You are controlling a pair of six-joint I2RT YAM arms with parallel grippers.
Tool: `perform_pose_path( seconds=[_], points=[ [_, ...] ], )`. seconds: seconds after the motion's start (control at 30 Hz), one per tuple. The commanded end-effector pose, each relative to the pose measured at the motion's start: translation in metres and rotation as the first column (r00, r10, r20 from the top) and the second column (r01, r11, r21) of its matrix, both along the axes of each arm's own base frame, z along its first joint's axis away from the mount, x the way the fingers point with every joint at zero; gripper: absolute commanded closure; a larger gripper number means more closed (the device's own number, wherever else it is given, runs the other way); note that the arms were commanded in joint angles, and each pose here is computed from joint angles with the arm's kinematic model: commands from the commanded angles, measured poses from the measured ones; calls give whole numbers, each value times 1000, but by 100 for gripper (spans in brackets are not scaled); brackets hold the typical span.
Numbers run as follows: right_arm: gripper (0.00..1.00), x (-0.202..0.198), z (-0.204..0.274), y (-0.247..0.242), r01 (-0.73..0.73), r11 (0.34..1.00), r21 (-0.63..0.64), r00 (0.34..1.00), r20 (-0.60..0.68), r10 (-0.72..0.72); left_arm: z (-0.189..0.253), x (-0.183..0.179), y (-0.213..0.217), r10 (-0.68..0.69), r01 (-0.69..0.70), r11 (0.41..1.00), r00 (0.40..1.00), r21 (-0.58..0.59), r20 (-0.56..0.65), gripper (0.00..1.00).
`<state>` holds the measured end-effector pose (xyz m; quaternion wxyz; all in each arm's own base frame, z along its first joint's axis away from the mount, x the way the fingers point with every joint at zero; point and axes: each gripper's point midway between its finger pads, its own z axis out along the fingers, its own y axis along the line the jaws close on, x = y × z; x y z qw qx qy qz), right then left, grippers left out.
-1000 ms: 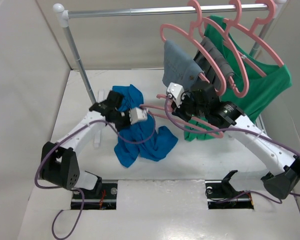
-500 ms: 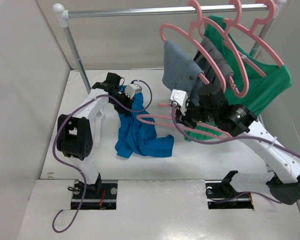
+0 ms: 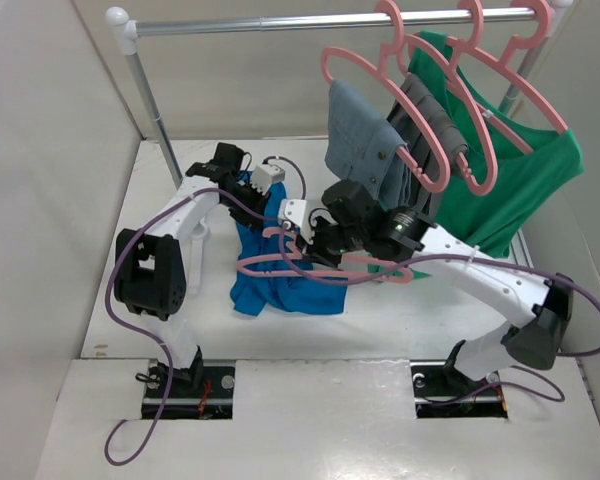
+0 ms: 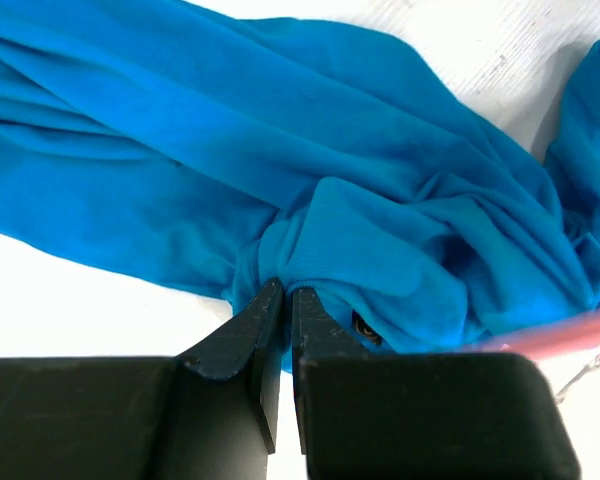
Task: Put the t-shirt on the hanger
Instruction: Place tshirt on hanger
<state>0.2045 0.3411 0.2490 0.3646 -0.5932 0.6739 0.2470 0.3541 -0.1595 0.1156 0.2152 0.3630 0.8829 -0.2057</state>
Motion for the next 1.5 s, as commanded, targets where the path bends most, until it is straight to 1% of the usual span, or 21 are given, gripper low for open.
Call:
perform_pose_path(
  seconds=[0.0,0.1,0.2,0.3,0.4,0.53,0.67,0.77,0.8,0.93,1.0,1.07,1.13,1.17,1.2,1.27,1.3,1.33,1.37,1.4,1.47],
  points=[
    [100,33,20,5,159,987,28,984,78,-160,29,6,2,-15,14,1000,995,13,94,100],
    [100,39,-8,-19,270,958,-96,962,79,-263,32,11,13,-13,3,997,992,74,129,100],
    [100,46,-24,-57,399,902,-167,917,64,-393,31,12,20,-33,15,993,988,119,154,100],
    [100,59,-20,-101,545,824,-157,838,71,-541,28,8,22,-63,34,984,985,174,162,100],
    [100,68,-8,-133,629,768,-119,777,97,-622,24,-4,11,-139,106,973,978,204,155,100],
    [100,74,-7,-153,676,727,-119,737,111,-666,17,-23,1,-191,161,964,973,214,130,100],
    [100,75,-6,-154,660,740,-129,751,135,-646,17,-27,-7,-191,166,968,974,188,119,100],
    [100,75,1,-147,616,779,-117,787,142,-600,31,-29,-18,-210,194,972,970,129,121,100],
    [100,74,2,-144,599,794,-109,800,138,-584,36,-34,-25,-226,217,972,968,85,111,100],
    [100,70,16,-131,532,843,-79,840,171,-515,51,-51,-32,-309,307,951,945,33,105,97],
    [100,67,29,-128,517,854,-56,846,187,-500,40,-58,-23,-337,330,940,937,88,87,97],
    [100,68,29,-130,525,849,-58,841,194,-506,27,-56,-2,-349,324,924,932,203,102,93],
    [100,66,34,-133,531,846,-54,835,201,-512,3,-63,22,-380,337,889,921,311,90,89],
    [100,66,34,-133,531,846,-54,835,201,-512,-2,-59,40,-373,303,862,922,406,105,89],
    [100,67,37,-133,532,846,-45,834,203,-513,-14,-55,49,-376,279,847,916,452,138,88],
    [100,66,40,-133,540,841,-38,830,190,-525,0,-40,71,-386,201,809,890,552,242,88],
    [100,67,40,-134,542,840,-36,829,185,-527,9,-25,71,-385,149,811,864,565,324,88],
    [100,68,45,-130,533,846,-13,833,183,-522,18,-19,80,-371,94,803,852,589,370,79],
    [100,68,45,-130,533,846,-13,833,183,-522,26,-13,77,-364,68,813,835,578,413,79],
    [100,67,47,-127,524,852,-3,838,179,-515,33,-9,76,-358,49,820,821,570,445,64],
    [100,68,48,-125,518,855,8,841,176,-511,69,-2,59,-352,44,868,758,495,549,54]
  ],
)
